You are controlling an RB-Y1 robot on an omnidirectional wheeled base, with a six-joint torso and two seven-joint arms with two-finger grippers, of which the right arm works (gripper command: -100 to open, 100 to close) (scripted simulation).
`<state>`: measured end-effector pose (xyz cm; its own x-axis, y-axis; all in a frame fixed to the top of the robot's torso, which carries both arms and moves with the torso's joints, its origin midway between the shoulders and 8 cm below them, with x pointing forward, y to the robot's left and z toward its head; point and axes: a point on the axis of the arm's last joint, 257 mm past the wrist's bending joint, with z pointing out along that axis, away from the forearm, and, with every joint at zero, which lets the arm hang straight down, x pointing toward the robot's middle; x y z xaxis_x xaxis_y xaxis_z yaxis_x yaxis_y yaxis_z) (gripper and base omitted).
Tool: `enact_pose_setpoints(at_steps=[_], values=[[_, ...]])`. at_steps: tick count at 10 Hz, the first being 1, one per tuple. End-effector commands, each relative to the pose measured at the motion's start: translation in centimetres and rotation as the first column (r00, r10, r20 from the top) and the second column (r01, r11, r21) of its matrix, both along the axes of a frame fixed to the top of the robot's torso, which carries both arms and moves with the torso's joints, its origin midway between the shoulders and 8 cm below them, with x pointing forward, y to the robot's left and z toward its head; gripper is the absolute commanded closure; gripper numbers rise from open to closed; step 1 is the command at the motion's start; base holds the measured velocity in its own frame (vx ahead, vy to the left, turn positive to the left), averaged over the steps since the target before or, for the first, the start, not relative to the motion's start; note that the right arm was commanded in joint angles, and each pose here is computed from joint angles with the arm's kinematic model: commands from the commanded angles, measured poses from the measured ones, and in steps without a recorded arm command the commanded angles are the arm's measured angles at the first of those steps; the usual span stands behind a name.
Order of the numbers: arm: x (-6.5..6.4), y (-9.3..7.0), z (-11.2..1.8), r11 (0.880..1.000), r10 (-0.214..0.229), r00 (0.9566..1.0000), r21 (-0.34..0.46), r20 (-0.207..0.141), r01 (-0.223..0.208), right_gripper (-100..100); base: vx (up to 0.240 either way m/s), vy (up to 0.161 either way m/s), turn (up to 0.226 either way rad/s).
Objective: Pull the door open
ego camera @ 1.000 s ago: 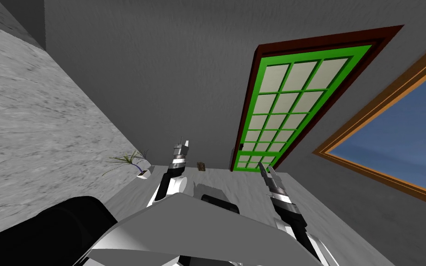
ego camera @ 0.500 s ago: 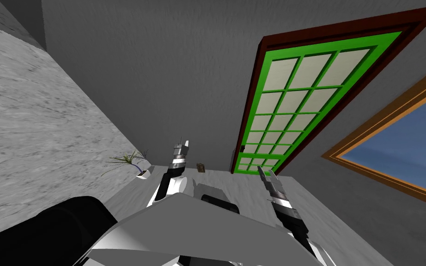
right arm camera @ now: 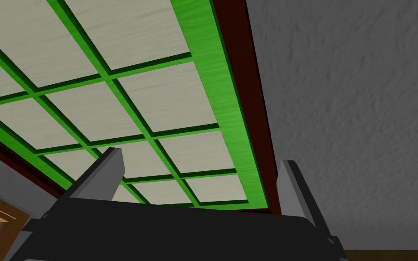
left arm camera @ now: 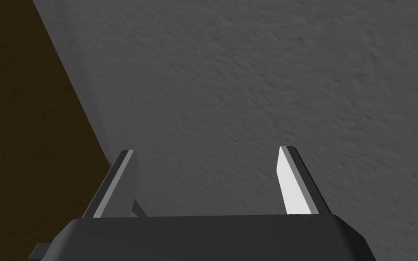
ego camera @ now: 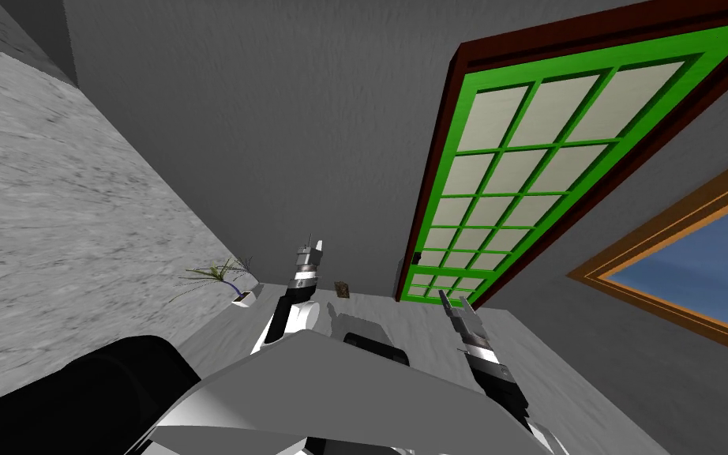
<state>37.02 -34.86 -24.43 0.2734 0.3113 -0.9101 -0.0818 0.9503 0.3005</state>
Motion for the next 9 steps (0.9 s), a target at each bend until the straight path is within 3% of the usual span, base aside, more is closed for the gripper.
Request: enact_pose_setpoints(at_steps=[1,4,7,9], values=[[-0.4,-0.2,-1.1,1.0,-0.008,0.9998,-0.028,-0.02,0.007,-100,0.102,-0.027,0.044],[-1.0,-0.4,-3.1,0.997,-0.021,0.9983,-0.074,-0.055,0.017,-100,0.089,-0.036,0.037],[-2.1,-0.7,-6.2,0.989,-0.04,0.9932,-0.142,-0.109,0.025,-100,0.148,-0.05,0.065],[-2.6,-0.8,-7.3,0.986,-0.047,0.9906,-0.166,-0.129,0.025,-100,0.126,-0.052,0.035]])
